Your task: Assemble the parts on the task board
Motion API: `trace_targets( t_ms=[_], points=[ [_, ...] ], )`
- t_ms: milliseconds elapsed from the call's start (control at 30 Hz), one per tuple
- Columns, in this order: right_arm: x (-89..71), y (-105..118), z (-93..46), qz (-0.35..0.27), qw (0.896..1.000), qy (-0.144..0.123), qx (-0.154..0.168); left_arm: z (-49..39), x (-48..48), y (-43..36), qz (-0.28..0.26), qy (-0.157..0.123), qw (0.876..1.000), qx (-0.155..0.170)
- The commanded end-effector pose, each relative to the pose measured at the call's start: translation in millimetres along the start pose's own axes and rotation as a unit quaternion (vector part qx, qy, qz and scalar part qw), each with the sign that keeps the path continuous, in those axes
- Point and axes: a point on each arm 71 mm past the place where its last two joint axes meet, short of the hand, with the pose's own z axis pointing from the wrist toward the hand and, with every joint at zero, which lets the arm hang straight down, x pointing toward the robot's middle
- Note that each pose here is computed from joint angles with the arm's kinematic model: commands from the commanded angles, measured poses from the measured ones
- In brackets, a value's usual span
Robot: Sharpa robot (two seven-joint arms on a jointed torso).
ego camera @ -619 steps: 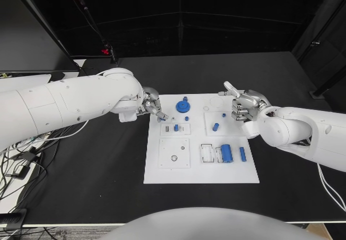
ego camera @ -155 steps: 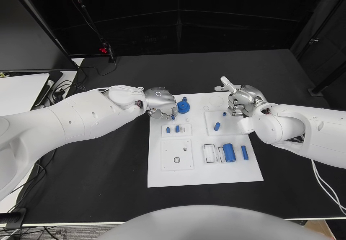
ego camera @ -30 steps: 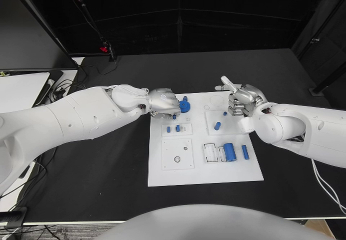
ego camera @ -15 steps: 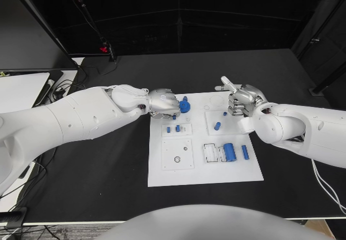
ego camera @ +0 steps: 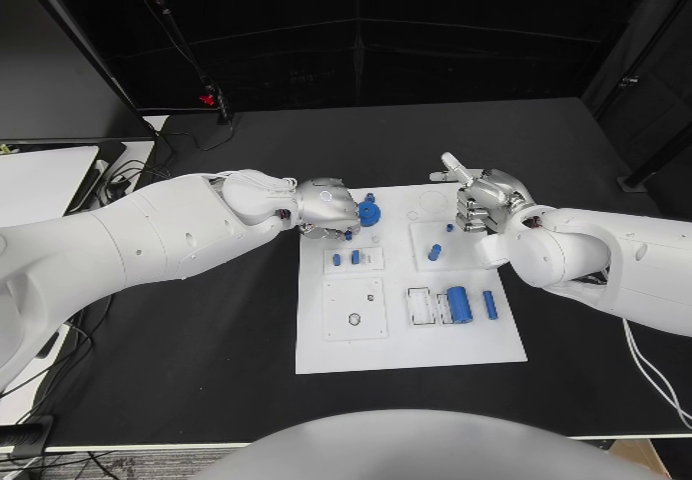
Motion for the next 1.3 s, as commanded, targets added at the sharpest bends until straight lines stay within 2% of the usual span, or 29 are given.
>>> trace_targets(
  t_ms=[33, 733, 1300],
  points=[
    [1.3, 1.5, 0.3, 0.000, 1.000, 0.003, -0.005, -0.1, 0.1, -1.0, 0.001, 0.001, 1.000, 0.007],
    [1.4, 1.4, 0.4, -0.001, 1.000, 0.003, -0.004, -0.7, 1.3, 0.2, 0.000, 0.006, 1.000, 0.006],
    [1.7, 1.2, 0.5, 0.000, 1.000, 0.004, -0.003, -2.7, 1.2, 2.9, 0.006, -0.002, 1.000, 0.002]
  ],
)
